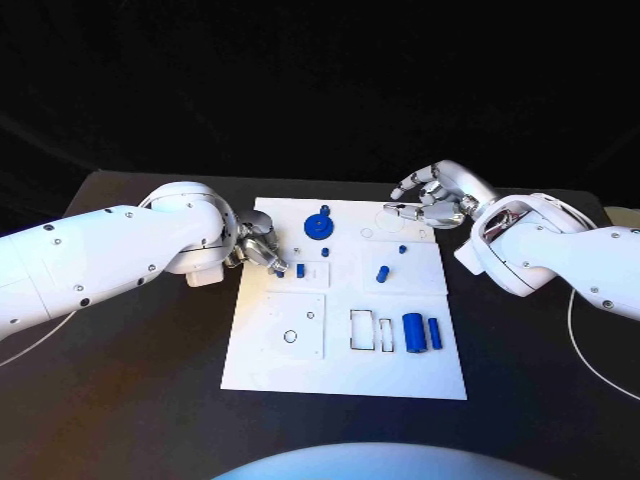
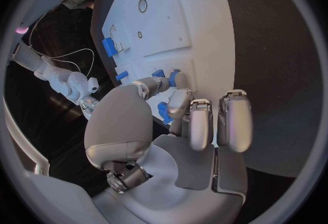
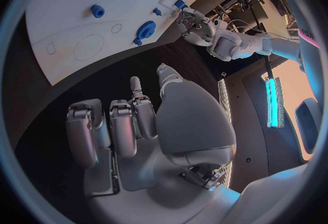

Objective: Assemble the parts on the task board

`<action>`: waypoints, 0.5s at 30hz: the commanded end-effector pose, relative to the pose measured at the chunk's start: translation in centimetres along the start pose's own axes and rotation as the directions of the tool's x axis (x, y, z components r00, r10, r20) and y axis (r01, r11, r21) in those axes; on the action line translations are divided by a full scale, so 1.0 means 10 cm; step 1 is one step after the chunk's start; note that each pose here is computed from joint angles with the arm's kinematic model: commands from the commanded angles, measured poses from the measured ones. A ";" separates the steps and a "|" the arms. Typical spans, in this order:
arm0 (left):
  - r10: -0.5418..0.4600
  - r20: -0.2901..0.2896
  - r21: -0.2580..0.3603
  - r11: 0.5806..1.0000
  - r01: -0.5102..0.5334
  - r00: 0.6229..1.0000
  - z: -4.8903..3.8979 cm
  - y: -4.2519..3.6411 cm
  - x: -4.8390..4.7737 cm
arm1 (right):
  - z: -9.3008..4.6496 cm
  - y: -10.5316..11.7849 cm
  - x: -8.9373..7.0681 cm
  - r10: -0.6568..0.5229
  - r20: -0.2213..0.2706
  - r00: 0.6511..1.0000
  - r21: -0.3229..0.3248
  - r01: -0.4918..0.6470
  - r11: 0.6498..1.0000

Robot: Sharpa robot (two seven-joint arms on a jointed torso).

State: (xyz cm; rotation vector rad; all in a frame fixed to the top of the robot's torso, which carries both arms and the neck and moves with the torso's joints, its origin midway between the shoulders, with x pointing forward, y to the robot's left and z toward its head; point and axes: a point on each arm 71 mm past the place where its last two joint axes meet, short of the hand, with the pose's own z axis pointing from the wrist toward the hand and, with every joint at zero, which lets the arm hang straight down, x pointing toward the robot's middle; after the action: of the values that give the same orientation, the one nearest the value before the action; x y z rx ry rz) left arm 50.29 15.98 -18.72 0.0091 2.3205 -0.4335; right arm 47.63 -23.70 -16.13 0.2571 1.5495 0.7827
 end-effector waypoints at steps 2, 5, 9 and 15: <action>0.019 -0.038 0.001 1.000 -0.019 0.999 0.022 -0.026 0.065 | 0.00 0.01 0.01 -0.009 -0.011 1.000 -0.008 0.009 1.000; 0.022 -0.039 0.001 1.000 -0.022 0.999 0.025 -0.031 0.066 | 0.00 0.01 0.01 -0.009 -0.011 1.000 -0.008 0.009 1.000; 0.031 -0.045 0.000 1.000 -0.031 0.999 0.028 -0.038 0.071 | 0.00 0.01 0.01 -0.009 -0.011 1.000 -0.008 0.009 1.000; 0.048 -0.054 -0.004 0.999 -0.048 0.997 0.032 -0.037 0.075 | -0.01 0.01 0.01 -0.010 -0.011 1.000 -0.008 0.010 1.000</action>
State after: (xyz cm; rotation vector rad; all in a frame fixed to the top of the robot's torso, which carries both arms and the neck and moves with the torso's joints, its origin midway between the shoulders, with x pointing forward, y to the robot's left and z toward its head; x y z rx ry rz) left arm 50.37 15.67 -18.62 0.0274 2.3247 -0.4277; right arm 47.60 -23.74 -16.12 0.2570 1.5495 0.7824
